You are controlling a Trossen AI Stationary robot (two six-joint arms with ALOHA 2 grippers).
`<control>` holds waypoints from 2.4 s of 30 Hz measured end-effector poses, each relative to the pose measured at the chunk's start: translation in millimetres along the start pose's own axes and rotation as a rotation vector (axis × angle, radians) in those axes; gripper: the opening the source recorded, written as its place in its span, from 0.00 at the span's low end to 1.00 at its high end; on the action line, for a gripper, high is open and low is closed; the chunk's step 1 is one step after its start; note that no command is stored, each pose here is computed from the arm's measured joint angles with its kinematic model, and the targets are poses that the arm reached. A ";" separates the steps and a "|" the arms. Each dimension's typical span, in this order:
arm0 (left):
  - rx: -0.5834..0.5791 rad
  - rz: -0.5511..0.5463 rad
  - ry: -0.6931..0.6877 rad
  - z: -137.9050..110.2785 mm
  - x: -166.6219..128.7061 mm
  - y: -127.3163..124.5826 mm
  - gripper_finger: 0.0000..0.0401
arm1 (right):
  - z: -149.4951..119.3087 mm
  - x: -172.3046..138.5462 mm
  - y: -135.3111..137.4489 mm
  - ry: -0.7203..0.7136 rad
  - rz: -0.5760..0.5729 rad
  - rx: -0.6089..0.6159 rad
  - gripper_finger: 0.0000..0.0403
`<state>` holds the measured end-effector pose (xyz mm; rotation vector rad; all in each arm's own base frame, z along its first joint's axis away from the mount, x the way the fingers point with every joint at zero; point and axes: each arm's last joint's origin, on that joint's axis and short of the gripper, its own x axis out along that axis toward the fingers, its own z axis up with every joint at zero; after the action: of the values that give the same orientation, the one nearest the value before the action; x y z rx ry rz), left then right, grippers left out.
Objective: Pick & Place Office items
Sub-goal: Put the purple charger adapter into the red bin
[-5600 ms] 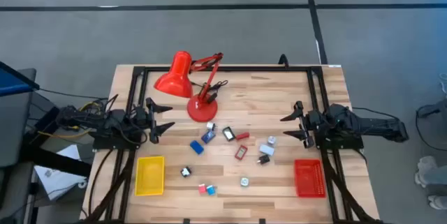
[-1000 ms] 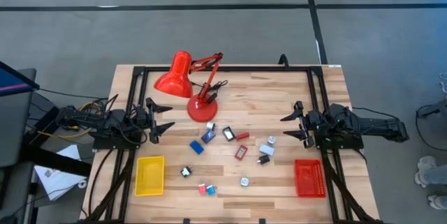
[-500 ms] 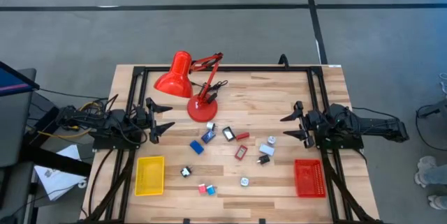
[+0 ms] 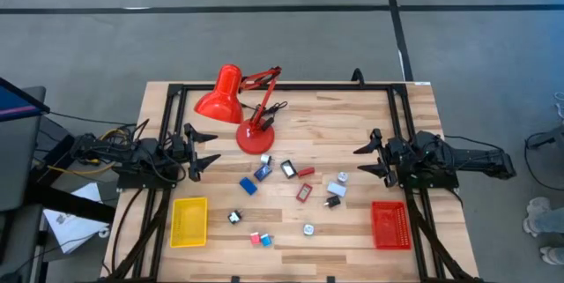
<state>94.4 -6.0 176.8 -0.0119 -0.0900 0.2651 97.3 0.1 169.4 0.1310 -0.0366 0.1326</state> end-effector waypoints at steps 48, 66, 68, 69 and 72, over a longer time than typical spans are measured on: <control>0.000 0.000 0.000 -0.1 0.0 0.0 0.75 | 56.8 22.5 -7.2 0.191 -0.403 0.064 0.55; 0.000 0.001 0.000 -0.1 0.0 0.0 0.75 | 26.9 121.6 -17.2 1.284 -0.600 0.165 0.49; 0.000 0.000 0.000 -0.1 0.0 0.0 0.75 | 24.3 132.3 -18.1 1.306 -0.594 0.152 0.49; 0.000 0.000 0.000 -0.1 0.0 0.0 0.75 | 23.9 137.3 -18.8 1.311 -0.596 0.152 0.49; 0.000 0.000 0.000 -0.1 0.0 0.0 0.75 | 23.6 149.6 -20.5 1.316 -0.613 0.169 0.50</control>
<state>94.4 -6.0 176.7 -0.0119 -0.0900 0.2655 247.6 -3.8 196.9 0.1978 1.3210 -0.4099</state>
